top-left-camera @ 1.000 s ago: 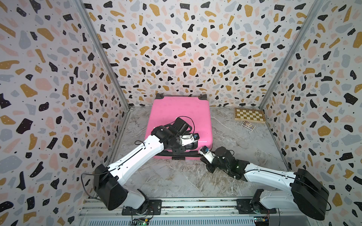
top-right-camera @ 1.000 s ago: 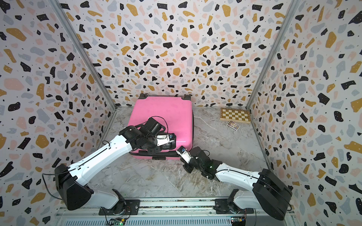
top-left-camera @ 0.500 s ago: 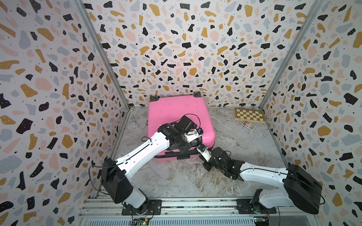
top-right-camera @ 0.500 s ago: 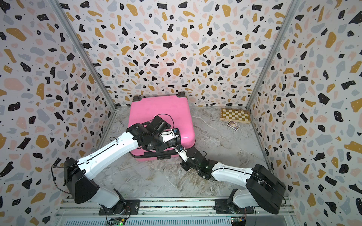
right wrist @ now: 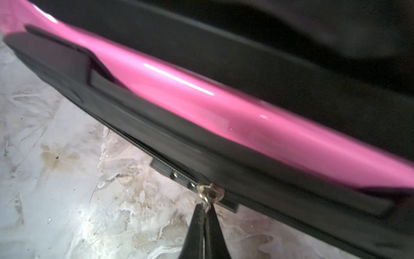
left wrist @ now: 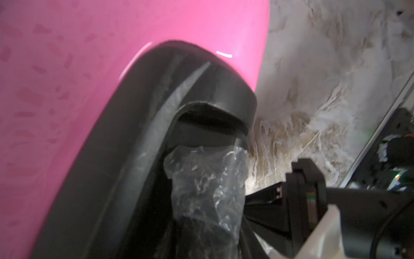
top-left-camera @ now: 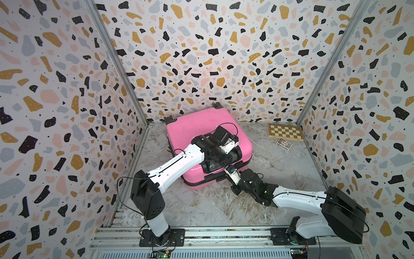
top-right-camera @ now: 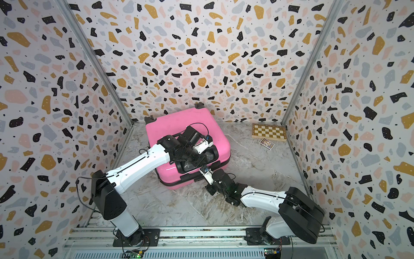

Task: Close the suitcase zippers
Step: Zip the zipper on the suitcase.

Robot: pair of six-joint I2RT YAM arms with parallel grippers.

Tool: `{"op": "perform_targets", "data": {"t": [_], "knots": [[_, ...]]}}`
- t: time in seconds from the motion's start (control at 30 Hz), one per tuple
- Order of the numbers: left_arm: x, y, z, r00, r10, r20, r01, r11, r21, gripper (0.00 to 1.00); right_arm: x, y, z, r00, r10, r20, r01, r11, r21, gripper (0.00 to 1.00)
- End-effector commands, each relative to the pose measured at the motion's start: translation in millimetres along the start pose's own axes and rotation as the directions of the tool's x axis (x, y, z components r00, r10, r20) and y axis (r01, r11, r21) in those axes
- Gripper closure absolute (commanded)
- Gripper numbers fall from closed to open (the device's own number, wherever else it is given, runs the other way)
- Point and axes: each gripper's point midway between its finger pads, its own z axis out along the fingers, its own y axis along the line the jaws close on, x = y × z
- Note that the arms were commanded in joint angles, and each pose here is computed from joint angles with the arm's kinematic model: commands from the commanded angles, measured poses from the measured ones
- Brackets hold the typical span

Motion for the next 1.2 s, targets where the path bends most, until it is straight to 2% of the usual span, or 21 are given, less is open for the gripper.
{"op": "perform_targets", "data": {"t": [0.0, 0.33, 0.6, 0.9, 1.17], "knots": [[-82, 42, 12, 0.922, -0.229, 0.312, 0.259, 0.964, -0.058, 1.00, -39, 75, -16, 0.988, -0.058, 0.141, 0.099, 0.947, -0.307, 1.00], [-110, 55, 21, 0.885, -0.282, 0.371, 0.333, 0.940, -0.079, 1.00, -40, 102, -25, 0.978, -0.113, 0.177, 0.174, 0.909, -0.379, 1.00], [-116, 67, 32, 0.857, -0.321, 0.404, 0.393, 0.913, -0.107, 1.00, -41, 117, -25, 0.975, -0.135, 0.179, 0.199, 0.887, -0.416, 1.00], [-130, 68, 39, 0.852, -0.311, 0.420, 0.385, 0.917, -0.103, 1.00, -45, 146, -25, 0.966, -0.179, 0.188, 0.251, 0.825, -0.507, 1.00], [-143, 68, 42, 0.829, -0.318, 0.461, 0.393, 0.917, -0.074, 1.00, -54, 163, -18, 0.963, -0.185, 0.197, 0.264, 0.806, -0.530, 1.00]]}}
